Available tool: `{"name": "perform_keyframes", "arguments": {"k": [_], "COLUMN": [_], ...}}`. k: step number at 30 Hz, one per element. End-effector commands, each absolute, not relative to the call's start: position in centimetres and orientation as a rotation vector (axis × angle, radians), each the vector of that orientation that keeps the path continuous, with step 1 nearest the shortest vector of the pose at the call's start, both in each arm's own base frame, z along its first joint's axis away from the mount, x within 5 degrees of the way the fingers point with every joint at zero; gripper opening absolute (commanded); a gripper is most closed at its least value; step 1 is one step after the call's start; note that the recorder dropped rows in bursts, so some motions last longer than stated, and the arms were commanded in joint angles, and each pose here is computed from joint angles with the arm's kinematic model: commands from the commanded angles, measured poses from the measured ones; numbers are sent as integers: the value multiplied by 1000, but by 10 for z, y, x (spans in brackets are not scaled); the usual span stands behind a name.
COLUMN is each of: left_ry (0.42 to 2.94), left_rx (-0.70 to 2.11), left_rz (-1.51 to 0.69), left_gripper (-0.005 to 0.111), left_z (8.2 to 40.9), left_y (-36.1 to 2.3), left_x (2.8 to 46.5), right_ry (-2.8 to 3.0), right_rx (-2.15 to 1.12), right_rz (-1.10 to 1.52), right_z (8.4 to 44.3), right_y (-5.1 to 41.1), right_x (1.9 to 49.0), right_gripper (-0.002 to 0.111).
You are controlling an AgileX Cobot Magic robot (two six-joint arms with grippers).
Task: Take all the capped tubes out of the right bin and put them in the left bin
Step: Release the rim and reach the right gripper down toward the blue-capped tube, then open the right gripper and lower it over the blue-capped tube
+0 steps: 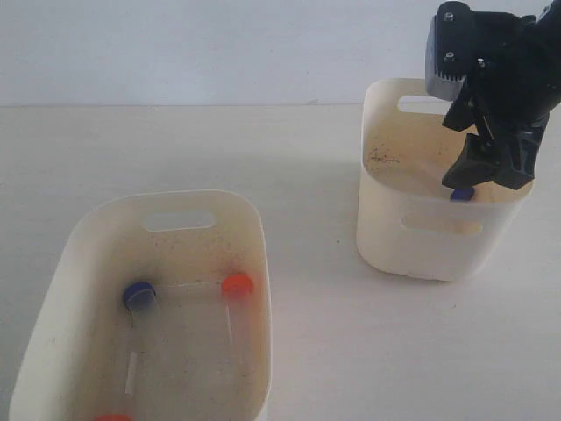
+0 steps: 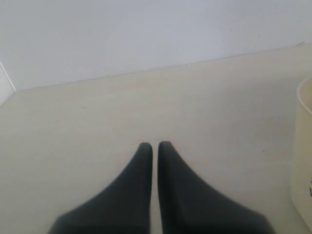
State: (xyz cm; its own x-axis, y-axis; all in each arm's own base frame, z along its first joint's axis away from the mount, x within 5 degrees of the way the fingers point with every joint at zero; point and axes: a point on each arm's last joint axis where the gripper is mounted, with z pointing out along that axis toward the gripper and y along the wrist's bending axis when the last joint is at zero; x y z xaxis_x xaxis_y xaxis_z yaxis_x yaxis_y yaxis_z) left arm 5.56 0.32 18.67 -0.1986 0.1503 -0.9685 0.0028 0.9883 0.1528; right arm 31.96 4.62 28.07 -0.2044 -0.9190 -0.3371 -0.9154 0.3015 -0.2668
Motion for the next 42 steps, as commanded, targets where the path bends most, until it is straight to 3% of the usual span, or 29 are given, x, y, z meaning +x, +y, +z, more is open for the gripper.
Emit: {"name": "perform_keyframes", "arguments": {"k": [1,6,12,15,17,21,30,42], "left_ry": [1747,1747,1747,1747,1747,1747,1747,1747], "left_rx": [102,102,102,102,102,102,102,102], "left_rz": [124,124,124,124,124,124,124,124], "left_gripper": [4,4,4,4,4,4,4,4], "left_z": [189,189,189,189,189,189,189,189], "left_y": [3,3,3,3,3,3,3,3], "left_x": [56,56,56,56,56,56,56,56], "right_ry": [2132,2156,2263,2361,2415,2551,2808,2910], "right_rx": [-1619,-1524,-773,-606,-605,-538,-281,-328], "right_rz": [-24,-40,30,68,87,150,142,-27], "right_z": [285,287,299,291,284,265,248,208], "right_y": [46,46,45,42,43,45,43,34], "right_x": [319,323,344,348,353,374,422,439], "right_gripper": [71,68,66,52,48,58,58,58]}}
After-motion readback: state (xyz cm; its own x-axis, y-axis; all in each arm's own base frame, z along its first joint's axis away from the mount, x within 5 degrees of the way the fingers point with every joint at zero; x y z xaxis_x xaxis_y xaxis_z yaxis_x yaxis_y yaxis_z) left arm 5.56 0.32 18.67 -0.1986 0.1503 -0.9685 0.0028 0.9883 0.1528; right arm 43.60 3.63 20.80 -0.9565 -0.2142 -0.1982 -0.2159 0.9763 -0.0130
